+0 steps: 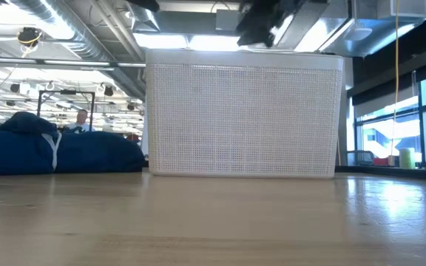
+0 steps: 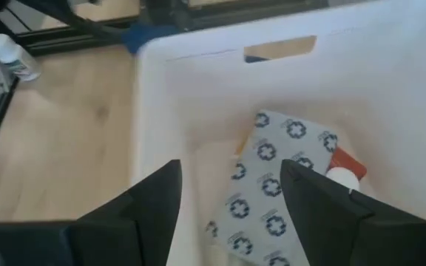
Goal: Pick & place medical supplies in basket/bin
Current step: Put the white and green pill bottle into the white bin
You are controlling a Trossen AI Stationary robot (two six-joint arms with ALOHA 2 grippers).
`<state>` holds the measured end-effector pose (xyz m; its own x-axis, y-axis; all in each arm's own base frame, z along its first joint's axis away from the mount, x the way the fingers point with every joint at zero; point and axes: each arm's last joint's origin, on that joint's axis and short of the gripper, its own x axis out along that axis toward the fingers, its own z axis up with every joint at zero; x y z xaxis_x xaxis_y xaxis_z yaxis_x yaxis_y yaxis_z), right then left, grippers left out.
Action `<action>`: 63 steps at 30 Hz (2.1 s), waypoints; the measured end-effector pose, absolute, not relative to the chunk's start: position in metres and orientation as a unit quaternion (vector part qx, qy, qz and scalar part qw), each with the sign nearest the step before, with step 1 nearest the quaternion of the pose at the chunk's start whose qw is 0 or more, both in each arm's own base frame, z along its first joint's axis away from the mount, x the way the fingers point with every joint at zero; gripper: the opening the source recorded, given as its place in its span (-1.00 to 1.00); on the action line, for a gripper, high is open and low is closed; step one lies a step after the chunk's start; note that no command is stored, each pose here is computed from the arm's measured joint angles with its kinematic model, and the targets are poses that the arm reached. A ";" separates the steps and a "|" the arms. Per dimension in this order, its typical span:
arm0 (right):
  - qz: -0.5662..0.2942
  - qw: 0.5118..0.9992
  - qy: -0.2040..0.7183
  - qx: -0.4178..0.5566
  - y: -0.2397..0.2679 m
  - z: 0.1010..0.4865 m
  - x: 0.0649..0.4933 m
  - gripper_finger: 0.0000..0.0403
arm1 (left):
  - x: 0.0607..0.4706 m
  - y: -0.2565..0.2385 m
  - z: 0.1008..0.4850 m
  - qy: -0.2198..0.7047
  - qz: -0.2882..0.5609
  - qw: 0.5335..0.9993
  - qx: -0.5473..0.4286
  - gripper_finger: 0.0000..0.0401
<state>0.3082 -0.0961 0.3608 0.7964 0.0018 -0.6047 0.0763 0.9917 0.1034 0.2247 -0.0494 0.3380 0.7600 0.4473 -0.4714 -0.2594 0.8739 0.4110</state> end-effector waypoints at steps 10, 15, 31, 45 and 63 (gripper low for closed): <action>0.012 0.946 0.293 0.140 -0.006 0.319 0.240 0.15 | 0.234 -0.074 0.334 0.284 0.030 0.954 0.093 -0.21; -0.020 0.954 0.256 0.154 0.027 0.306 0.202 0.15 | 0.253 -0.094 0.324 0.273 -0.026 0.959 0.066 0.00; 0.043 0.978 0.133 0.154 0.074 0.233 0.180 0.15 | 0.258 -0.174 0.322 0.487 0.015 0.870 -0.071 -0.02; 0.069 0.978 0.136 0.142 0.083 0.193 0.178 0.15 | 0.225 -0.232 0.274 0.690 0.252 0.567 -0.373 -0.02; 0.075 0.982 0.115 0.133 0.083 0.197 0.179 0.15 | 0.194 -0.260 0.272 0.719 0.271 0.513 -0.382 -0.02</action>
